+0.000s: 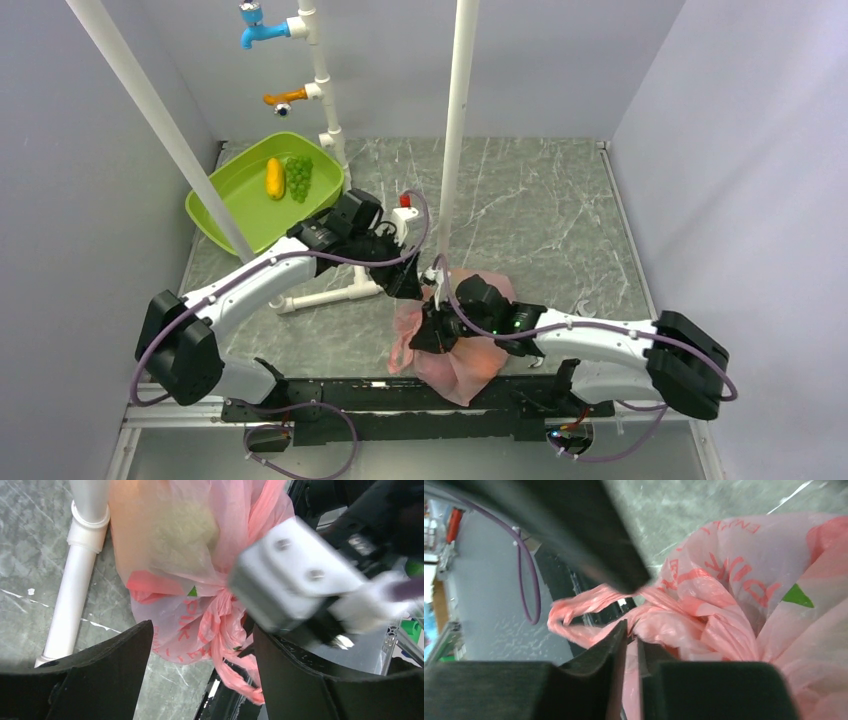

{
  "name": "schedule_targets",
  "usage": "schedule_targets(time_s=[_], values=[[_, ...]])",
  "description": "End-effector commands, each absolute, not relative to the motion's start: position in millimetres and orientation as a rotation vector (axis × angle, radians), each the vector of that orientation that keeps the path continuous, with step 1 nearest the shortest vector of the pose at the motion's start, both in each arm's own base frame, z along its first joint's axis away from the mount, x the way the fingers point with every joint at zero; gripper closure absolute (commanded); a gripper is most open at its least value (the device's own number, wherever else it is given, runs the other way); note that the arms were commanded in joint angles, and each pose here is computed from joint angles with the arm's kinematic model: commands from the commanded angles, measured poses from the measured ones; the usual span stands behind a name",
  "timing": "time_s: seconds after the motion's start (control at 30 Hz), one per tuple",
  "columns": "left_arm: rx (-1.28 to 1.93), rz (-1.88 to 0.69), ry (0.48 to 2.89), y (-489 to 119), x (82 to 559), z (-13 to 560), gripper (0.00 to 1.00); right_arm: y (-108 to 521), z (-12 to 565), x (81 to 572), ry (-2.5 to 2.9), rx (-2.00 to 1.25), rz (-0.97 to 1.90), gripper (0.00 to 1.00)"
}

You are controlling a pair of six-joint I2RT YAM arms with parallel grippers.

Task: Take the fake fruits out of the plastic bag
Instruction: Move the plastic bag to the center of the board.

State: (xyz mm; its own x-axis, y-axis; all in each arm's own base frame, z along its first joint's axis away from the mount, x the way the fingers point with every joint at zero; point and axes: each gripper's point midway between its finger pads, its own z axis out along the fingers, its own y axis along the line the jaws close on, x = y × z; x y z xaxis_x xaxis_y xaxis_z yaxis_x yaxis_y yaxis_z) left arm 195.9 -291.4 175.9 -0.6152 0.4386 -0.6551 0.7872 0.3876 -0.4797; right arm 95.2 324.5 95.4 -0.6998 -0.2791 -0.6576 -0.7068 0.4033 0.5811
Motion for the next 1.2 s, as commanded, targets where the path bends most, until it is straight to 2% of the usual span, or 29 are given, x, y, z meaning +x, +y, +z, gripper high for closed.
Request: schedule_targets(time_s=[0.0,0.2,0.3,0.33,0.37,0.5,0.6,0.87,0.9,1.0,1.1,1.17], values=[[1.136,-1.146,2.19,-306.5,189.0,174.3,0.2,315.7,133.3,121.8,2.076,-0.657,1.146,0.75],[1.138,-1.144,2.21,-314.9,187.9,164.8,0.2,257.6,123.4,123.2,2.259,-0.391,0.941,0.52],[1.108,-1.119,2.195,-314.6,193.0,165.9,0.2,231.0,116.0,123.0,2.314,-0.185,0.889,0.45],[1.1,-1.108,2.192,-314.6,194.7,166.6,0.2,223.0,114.6,125.3,2.317,-0.104,0.871,0.32],[1.091,-1.095,2.192,-314.1,196.6,167.1,0.2,212.7,111.4,129.0,2.321,-0.007,0.836,0.25],[1.047,-1.053,2.142,-311.0,202.9,175.9,0.21,203.7,116.9,145.4,2.26,0.268,0.84,0.07],[1.002,-0.983,2.105,-305.3,211.2,183.4,0.2,198.8,114.1,157.2,2.274,0.399,0.736,0.04],[0.811,-0.877,1.993,-295.2,235.7,227.7,0.21,166.3,101.6,195.0,2.245,0.439,0.253,0.14],[0.8,-0.88,1.972,-296.9,238.0,237.7,0.22,161.3,105.2,198.9,2.218,0.434,0.221,0.19],[0.763,-0.83,1.911,-295.8,252.1,270.9,0.21,147.6,114.8,211.0,2.143,0.43,0.18,0.55],[0.654,-0.732,1.895,-282.6,276.0,290.4,0.2,134.8,121.3,234.1,2.107,0.454,0.228,0.76],[0.584,-0.758,1.867,-277.0,287.0,299.4,0.2,127.0,127.8,253.6,2.074,0.432,0.305,0.84]])
